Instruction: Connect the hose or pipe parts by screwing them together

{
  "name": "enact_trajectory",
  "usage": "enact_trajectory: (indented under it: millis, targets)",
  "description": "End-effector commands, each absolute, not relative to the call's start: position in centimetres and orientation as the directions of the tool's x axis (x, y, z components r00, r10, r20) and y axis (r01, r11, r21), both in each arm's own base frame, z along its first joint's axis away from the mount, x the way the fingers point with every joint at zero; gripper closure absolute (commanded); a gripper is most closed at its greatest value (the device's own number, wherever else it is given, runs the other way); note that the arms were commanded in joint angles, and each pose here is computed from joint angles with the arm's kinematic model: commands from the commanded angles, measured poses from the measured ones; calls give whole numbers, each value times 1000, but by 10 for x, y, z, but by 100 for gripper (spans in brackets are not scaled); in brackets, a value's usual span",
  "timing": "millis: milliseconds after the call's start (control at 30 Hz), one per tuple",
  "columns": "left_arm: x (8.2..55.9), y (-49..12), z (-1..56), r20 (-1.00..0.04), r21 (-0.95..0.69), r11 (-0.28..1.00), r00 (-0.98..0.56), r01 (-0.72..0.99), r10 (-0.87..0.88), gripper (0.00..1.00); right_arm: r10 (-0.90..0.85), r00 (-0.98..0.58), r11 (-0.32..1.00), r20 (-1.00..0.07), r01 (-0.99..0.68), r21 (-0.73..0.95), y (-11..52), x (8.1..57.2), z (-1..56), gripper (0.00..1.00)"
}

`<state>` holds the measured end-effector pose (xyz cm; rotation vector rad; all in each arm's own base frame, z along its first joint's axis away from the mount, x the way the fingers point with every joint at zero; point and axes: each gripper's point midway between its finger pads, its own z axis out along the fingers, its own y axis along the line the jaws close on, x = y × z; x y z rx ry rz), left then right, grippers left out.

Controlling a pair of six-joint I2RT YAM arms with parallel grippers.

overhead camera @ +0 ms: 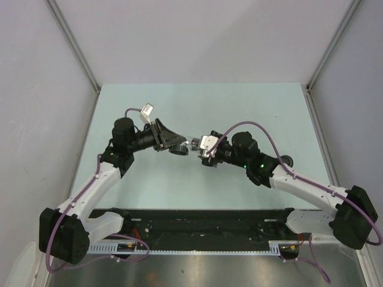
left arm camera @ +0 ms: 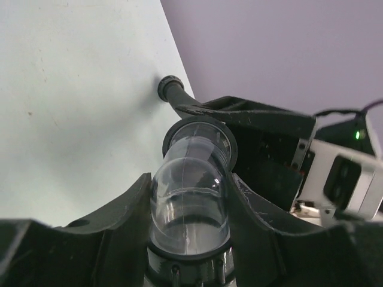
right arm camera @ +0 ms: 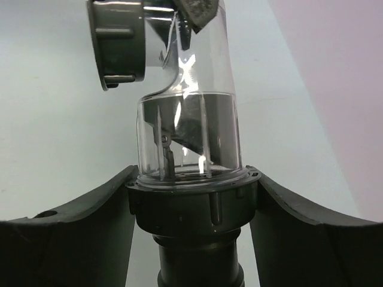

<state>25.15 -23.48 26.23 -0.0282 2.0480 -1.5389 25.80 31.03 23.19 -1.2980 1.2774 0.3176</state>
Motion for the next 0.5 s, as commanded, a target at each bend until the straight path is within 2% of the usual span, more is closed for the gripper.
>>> enact_trajectory:
  millis: [0, 33, 67, 233, 267, 333, 467]
  targets:
    - [244, -239, 268, -676, -734, 315, -687, 601, -264, 100, -134, 238, 212, -962, -942, -262, 327, 234, 278, 80]
    - [243, -238, 261, -692, -719, 319, -675, 617, -255, 100, -121, 202, 189, -972, -956, -223, 325, 233, 276, 81]
    - [243, -238, 257, -730, -682, 331, -641, 653, -237, 100, -93, 172, 109, -981, -977, -182, 325, 222, 275, 80]
    - [239, -241, 248, -816, -575, 315, -558, 755, -151, 100, -63, -24, 44, -998, -999, 21, 311, 226, 267, 80]
    - [238, -241, 247, -855, -515, 315, -502, 797, -127, 100, -48, -42, -21, -998, -999, 43, 312, 219, 268, 80]
    - [232, -242, 250, -921, -387, 317, -378, 866, -91, 100, -39, -146, -49, -988, -988, 148, 309, 218, 268, 82]
    - [231, -240, 255, -979, -204, 340, -197, 918, -54, 100, -58, -280, -172, -958, -943, 286, 307, 209, 261, 85]
